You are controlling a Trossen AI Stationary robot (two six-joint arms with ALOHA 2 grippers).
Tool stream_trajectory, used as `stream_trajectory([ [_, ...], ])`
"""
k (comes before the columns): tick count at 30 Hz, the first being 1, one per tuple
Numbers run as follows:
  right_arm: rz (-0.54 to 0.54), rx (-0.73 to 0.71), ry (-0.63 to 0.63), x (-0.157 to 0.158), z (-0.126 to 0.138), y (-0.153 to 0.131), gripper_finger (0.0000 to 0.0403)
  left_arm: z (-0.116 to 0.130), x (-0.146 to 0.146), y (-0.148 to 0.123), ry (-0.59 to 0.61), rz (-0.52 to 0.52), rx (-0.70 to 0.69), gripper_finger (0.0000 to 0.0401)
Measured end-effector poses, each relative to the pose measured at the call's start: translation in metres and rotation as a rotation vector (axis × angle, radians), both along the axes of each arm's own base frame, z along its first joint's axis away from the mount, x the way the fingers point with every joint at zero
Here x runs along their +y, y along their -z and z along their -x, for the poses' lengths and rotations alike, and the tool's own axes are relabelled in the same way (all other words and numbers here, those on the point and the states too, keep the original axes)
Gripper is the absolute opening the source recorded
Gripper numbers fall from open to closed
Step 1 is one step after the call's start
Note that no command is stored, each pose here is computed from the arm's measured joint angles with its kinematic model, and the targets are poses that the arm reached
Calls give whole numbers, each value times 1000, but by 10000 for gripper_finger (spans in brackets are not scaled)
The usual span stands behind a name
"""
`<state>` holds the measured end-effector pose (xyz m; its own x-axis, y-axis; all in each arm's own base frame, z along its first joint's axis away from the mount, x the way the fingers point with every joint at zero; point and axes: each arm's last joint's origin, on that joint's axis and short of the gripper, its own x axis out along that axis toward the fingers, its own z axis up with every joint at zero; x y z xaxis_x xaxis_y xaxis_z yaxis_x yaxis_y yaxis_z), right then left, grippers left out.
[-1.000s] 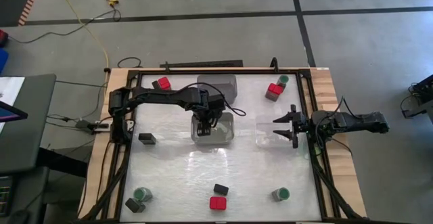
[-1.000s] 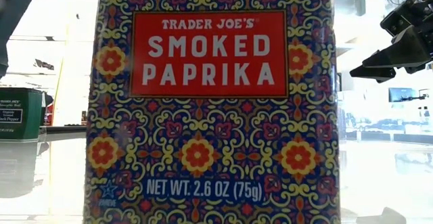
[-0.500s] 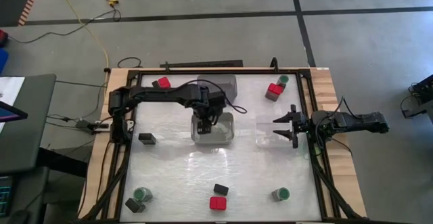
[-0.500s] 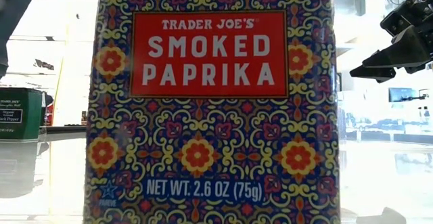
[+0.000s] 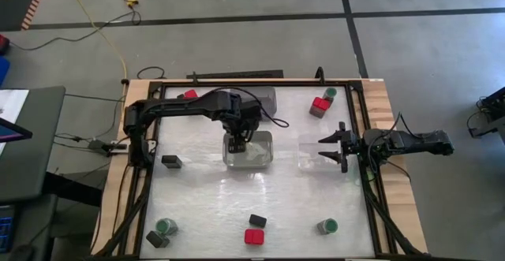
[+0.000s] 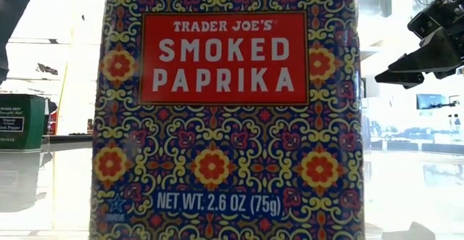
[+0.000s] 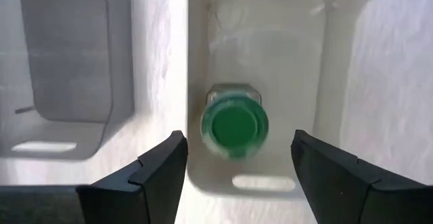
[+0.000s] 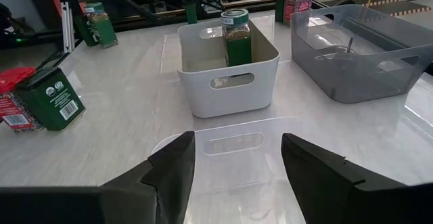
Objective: Sort spices by type
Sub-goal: Put the red spice can into the black bin
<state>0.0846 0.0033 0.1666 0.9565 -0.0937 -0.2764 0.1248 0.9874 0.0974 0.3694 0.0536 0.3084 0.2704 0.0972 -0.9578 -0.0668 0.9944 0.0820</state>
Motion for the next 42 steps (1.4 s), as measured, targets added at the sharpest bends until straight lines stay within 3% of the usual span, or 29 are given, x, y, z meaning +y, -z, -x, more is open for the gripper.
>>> stream_trajectory([
  [7,0,0,0,0,0,0,249,40,-4,-38,-5,-29,-204,252],
  [11,0,0,0,0,0,0,249,73,-6,-45,-29,-40,-305,252],
  [19,0,0,0,0,0,0,249,139,-8,-37,-22,-108,-438,252],
  [26,0,0,0,0,0,0,249,185,-5,-16,-92,-194,-539,252],
  [34,0,0,0,0,0,0,249,210,-7,1,-110,-249,-735,252],
  [42,0,0,0,0,0,0,249,218,-8,6,-148,-281,-743,252],
])
